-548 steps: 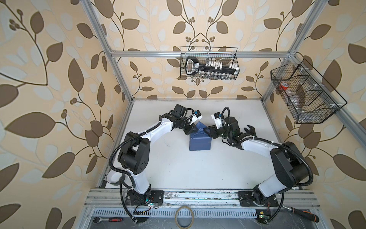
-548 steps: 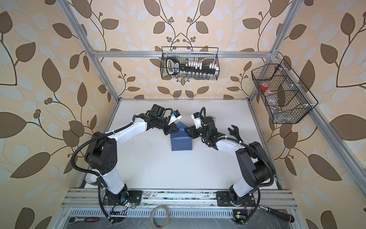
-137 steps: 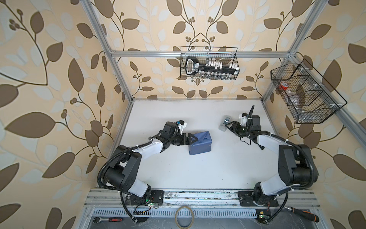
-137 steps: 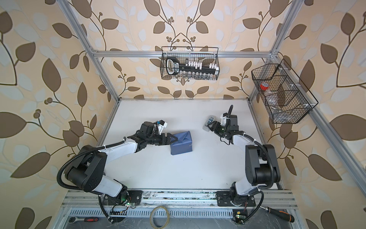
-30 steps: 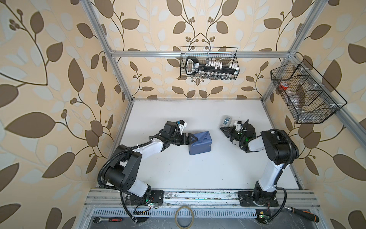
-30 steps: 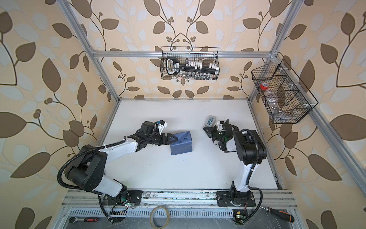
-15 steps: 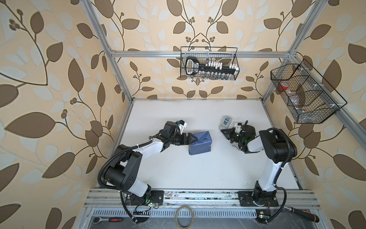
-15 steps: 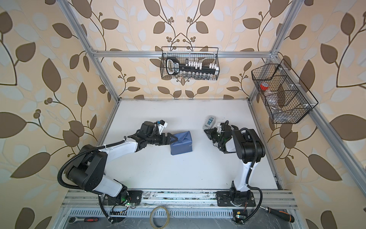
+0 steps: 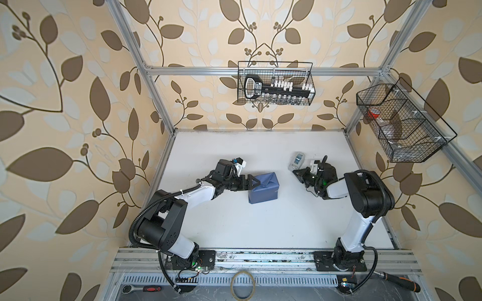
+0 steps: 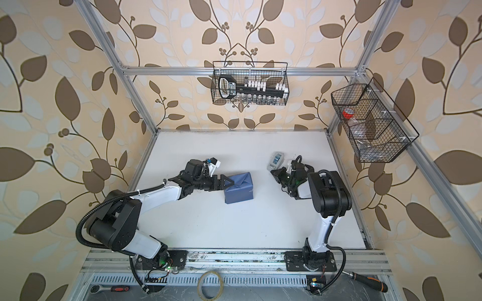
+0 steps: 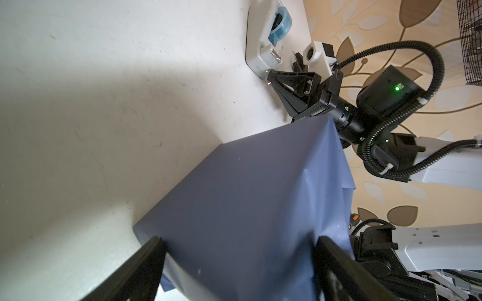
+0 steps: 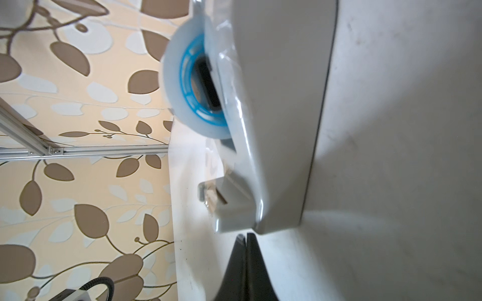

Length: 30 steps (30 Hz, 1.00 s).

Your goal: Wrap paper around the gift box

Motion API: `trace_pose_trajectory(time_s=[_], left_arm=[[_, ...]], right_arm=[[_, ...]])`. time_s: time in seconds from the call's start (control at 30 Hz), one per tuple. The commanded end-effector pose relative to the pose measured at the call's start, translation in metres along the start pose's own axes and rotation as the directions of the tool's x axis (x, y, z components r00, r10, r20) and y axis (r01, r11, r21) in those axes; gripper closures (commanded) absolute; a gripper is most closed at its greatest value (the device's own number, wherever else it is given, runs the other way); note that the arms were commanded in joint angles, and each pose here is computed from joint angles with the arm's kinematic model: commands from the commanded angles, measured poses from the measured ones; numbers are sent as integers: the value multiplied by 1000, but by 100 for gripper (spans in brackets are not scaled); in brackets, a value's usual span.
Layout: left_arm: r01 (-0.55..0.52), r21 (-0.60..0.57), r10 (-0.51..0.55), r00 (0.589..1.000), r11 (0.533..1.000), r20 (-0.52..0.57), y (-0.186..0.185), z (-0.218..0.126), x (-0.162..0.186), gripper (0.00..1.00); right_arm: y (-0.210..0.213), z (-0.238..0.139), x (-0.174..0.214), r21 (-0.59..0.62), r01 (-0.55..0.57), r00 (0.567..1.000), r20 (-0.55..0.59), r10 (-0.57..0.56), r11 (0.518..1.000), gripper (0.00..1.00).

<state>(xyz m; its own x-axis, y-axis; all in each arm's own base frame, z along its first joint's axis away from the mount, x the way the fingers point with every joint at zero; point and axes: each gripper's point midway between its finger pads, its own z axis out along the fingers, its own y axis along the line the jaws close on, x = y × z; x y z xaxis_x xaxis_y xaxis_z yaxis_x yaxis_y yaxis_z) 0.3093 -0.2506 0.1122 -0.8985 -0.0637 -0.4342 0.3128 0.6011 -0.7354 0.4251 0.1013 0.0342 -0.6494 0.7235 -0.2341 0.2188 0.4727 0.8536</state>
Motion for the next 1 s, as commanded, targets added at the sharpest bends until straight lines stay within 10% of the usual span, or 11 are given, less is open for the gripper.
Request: trace_pose_trajectory(time_s=[0.0,0.47,0.97], left_arm=[[47,-136,-58,996,990,-73,39,6,26,10],[48,-133,-58,996,990,-73,39,7,26,9],[45,-144,-56,995,989,-79,42,8,27,10]], right_arm=[[-44,-6,16,174,-40,997,-53,50,984,100],[-44,-10,19,211,6,995,-98,15,977,100],[112,-94,76,-191,372,909,-122,-398,908,100]])
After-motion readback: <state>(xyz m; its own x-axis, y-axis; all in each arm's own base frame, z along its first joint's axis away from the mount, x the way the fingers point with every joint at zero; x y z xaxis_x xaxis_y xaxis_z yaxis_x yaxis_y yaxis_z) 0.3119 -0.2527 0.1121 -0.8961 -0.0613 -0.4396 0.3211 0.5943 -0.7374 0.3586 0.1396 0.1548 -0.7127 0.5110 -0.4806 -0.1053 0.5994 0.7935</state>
